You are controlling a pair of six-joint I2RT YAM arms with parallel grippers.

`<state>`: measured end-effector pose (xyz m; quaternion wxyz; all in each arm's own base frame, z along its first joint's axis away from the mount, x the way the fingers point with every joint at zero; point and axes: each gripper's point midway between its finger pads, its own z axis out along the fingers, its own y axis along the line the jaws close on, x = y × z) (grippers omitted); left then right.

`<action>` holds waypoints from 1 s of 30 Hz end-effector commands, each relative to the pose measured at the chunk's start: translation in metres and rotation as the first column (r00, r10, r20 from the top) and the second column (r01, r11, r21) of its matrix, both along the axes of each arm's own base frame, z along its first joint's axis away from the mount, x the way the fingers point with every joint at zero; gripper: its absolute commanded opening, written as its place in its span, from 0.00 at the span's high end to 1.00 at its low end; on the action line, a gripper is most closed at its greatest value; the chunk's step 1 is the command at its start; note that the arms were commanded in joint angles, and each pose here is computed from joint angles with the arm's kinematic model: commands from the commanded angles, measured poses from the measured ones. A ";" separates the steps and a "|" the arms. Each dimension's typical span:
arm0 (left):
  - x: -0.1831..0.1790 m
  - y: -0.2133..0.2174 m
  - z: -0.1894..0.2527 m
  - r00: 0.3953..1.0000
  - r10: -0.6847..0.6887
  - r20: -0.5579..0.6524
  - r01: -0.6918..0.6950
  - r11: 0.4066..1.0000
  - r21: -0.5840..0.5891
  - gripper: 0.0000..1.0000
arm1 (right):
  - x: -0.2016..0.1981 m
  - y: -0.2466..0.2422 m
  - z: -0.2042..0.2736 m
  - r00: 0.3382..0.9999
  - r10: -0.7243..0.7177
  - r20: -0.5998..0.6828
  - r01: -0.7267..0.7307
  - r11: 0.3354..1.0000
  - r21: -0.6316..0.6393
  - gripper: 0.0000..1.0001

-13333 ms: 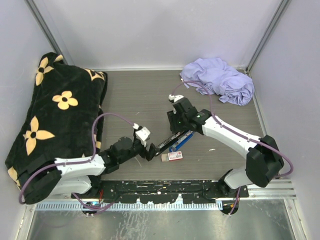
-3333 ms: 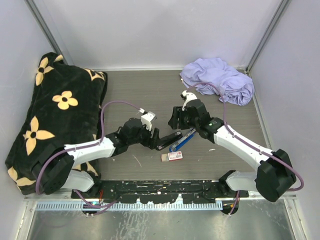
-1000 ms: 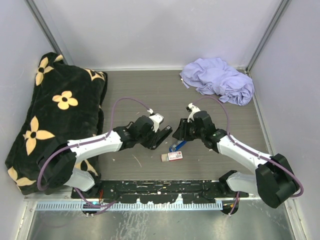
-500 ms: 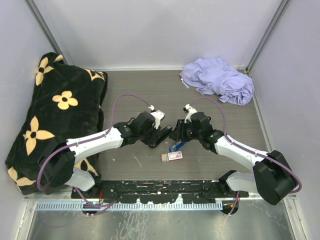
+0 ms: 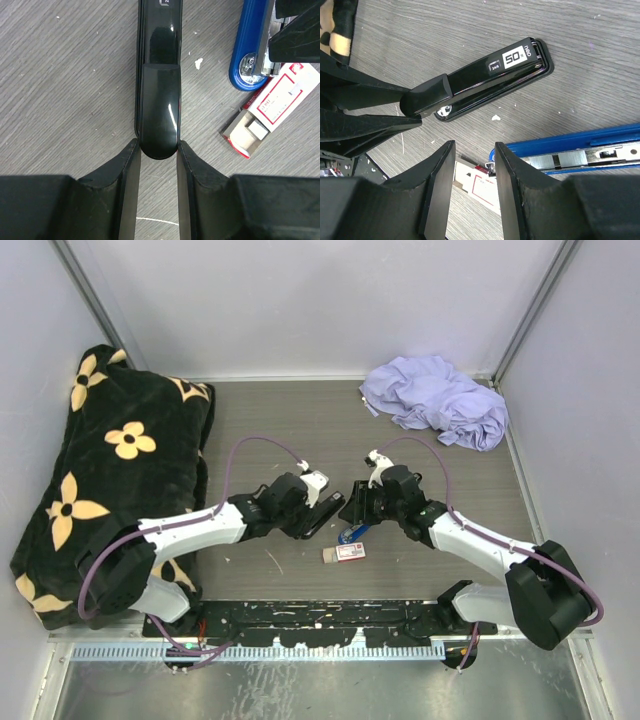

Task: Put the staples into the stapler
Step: Move the stapler to the center of the board.

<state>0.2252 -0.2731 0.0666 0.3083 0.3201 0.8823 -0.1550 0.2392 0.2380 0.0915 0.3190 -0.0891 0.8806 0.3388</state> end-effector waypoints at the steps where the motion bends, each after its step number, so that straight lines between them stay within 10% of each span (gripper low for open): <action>1: 0.011 -0.003 0.006 0.997 0.005 0.076 -0.002 0.999 -0.034 0.75 | 0.011 0.005 0.021 0.997 -0.011 0.079 0.009 1.000 0.027 0.57; 22: 0.067 0.080 -0.011 0.909 0.387 0.156 -0.387 0.921 -0.027 0.81 | 0.020 -0.014 0.029 0.988 -0.096 0.119 0.101 0.994 -0.035 0.58; 27: 0.068 0.079 -0.007 0.911 0.379 0.161 -0.379 0.925 -0.035 0.67 | 0.021 -0.020 0.032 0.984 -0.121 0.129 0.128 0.990 -0.051 0.58; 30: 0.067 0.078 0.001 0.916 0.365 0.167 -0.363 0.931 -0.044 0.39 | 0.024 -0.026 0.039 0.979 -0.144 0.146 0.155 0.986 -0.065 0.56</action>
